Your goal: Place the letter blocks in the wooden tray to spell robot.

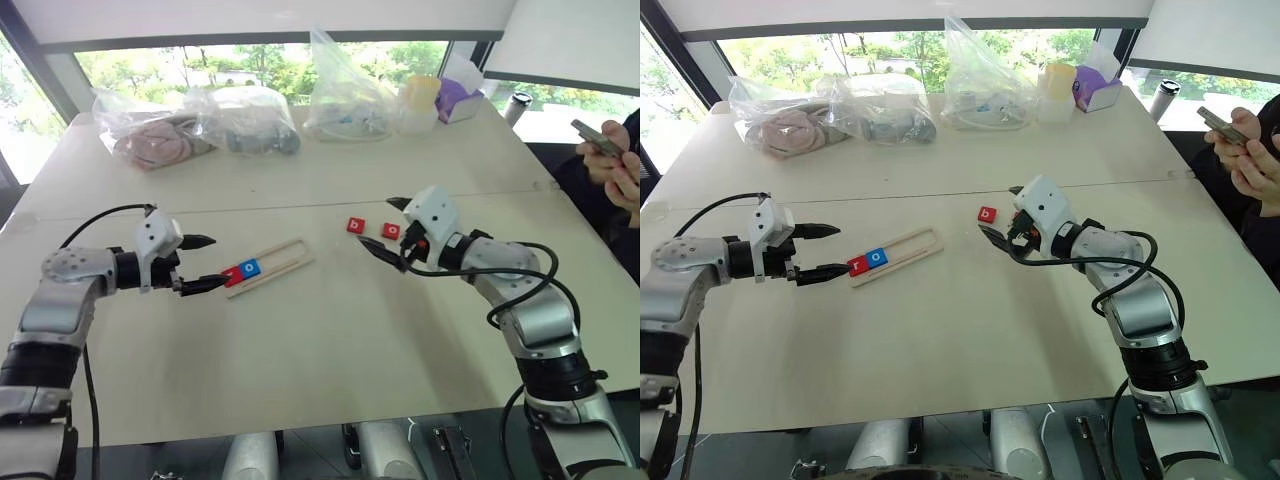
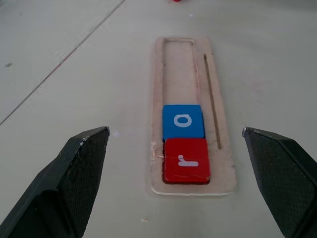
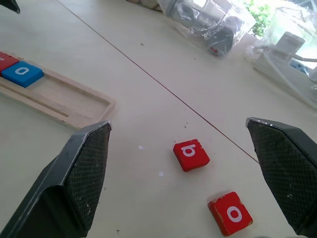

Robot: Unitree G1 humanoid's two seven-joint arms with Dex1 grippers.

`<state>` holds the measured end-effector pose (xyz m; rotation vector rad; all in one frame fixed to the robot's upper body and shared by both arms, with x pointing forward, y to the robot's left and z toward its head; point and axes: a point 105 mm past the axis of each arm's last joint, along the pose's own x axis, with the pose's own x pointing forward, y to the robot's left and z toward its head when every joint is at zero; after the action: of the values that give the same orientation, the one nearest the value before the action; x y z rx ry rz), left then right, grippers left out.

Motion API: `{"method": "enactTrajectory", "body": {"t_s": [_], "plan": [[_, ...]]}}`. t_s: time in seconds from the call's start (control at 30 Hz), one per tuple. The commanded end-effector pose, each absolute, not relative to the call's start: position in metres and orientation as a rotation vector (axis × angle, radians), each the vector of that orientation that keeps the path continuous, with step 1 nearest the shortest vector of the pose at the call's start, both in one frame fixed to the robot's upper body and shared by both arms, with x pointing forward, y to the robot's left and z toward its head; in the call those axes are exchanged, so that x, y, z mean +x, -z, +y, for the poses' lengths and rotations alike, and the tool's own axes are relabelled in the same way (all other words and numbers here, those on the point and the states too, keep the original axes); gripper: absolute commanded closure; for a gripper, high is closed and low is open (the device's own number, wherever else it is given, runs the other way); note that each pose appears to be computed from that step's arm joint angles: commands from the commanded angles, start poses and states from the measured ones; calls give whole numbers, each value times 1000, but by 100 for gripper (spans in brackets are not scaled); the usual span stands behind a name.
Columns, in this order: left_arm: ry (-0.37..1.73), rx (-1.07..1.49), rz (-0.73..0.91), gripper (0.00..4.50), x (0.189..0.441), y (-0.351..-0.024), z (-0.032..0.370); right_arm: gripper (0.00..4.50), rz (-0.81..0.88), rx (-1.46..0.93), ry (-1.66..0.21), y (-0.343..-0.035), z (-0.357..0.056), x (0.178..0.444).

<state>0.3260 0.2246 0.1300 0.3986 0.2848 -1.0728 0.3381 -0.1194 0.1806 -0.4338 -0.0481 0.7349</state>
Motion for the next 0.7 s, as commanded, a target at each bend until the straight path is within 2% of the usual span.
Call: {"method": "enactTrajectory", "body": {"t_s": [0.03, 0.3, 0.7], "plan": [[1157, 416, 302, 0, 327, -126, 220, 3, -112, -445, -710, -195, -117, 331], [1221, 415, 344, 0, 328, -111, 215, 3, -109, -444, -695, -192, -115, 324], [1134, 462, 345, 0, 335, -90, 223, 3, -112, -433, -688, -193, -111, 325]]}}
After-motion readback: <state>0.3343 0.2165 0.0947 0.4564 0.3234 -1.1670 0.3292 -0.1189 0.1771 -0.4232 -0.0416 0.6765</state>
